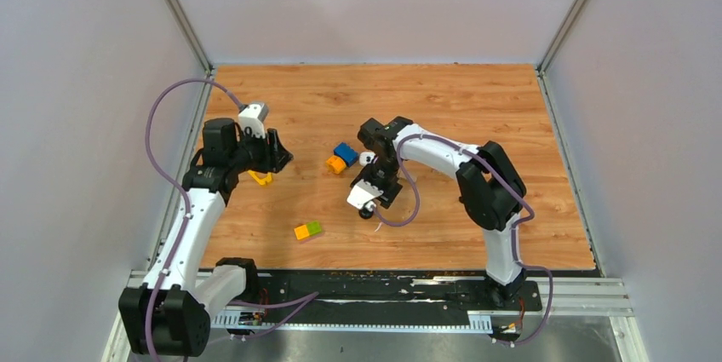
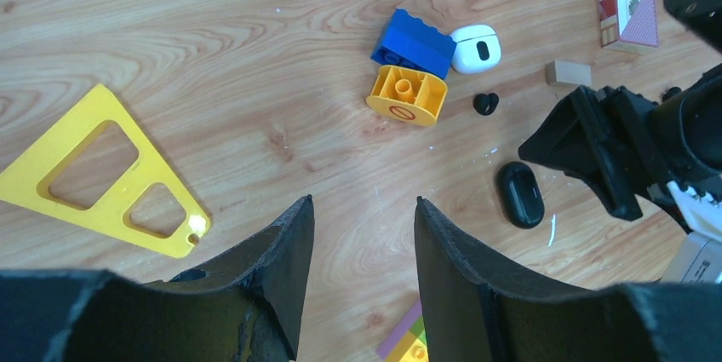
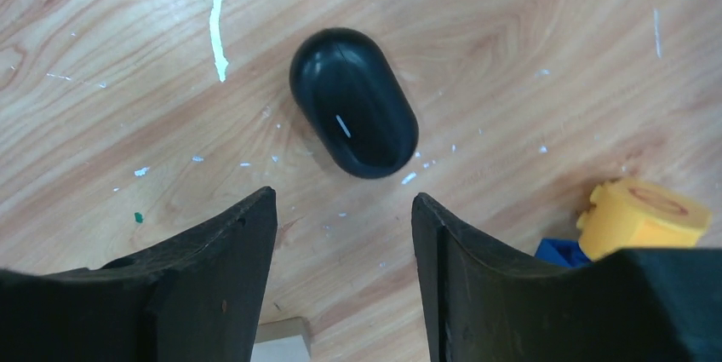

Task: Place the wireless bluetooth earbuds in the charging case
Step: Pick up the charging case from the center of the board.

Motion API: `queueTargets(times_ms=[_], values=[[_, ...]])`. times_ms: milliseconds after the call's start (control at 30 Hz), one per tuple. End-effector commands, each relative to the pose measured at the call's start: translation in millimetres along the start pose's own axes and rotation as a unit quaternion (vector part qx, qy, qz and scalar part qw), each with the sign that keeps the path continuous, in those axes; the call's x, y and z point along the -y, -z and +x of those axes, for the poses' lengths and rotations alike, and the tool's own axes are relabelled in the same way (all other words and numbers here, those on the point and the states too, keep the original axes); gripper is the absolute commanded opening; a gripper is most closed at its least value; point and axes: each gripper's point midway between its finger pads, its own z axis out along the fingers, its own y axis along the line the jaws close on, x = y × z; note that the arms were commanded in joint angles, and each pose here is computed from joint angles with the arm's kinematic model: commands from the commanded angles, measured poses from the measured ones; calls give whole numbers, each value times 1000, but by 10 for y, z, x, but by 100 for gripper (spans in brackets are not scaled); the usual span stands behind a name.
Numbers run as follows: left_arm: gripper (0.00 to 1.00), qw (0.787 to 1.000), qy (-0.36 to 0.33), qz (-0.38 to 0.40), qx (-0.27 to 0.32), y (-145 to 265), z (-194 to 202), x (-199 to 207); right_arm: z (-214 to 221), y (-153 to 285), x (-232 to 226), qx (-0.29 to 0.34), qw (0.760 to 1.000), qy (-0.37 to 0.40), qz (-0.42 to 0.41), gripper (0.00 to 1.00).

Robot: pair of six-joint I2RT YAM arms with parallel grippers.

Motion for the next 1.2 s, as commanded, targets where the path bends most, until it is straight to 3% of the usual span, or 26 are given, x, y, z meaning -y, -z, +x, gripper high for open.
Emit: queueTargets(times_ms=[0, 367, 533, 700, 833, 967, 1167], values=[[54, 999, 18, 11, 26, 28, -93, 14, -75, -115, 49, 0, 998, 65, -25, 61], [54, 999, 30, 23, 30, 18, -146, 46, -200, -399, 177, 19, 997, 60, -37, 60], [53, 998, 29, 40, 29, 13, -149, 101, -182, -334, -15, 13, 997, 23, -77, 47], [52, 997, 46, 63, 29, -59, -144, 150, -155, -173, -189, 19, 994, -83, -71, 27], [49, 992, 60, 99, 46, -121, -230, 248, -244, 257, 76, 44, 979, -196, 43, 23], [51, 984, 62, 156, 66, -161, -367, 490, -360, 917, 452, 46, 938, -276, 203, 22], [55, 953, -31, 291, 75, -114, -578, 1209, -529, 1807, 706, 33, 877, -251, 409, 23]])
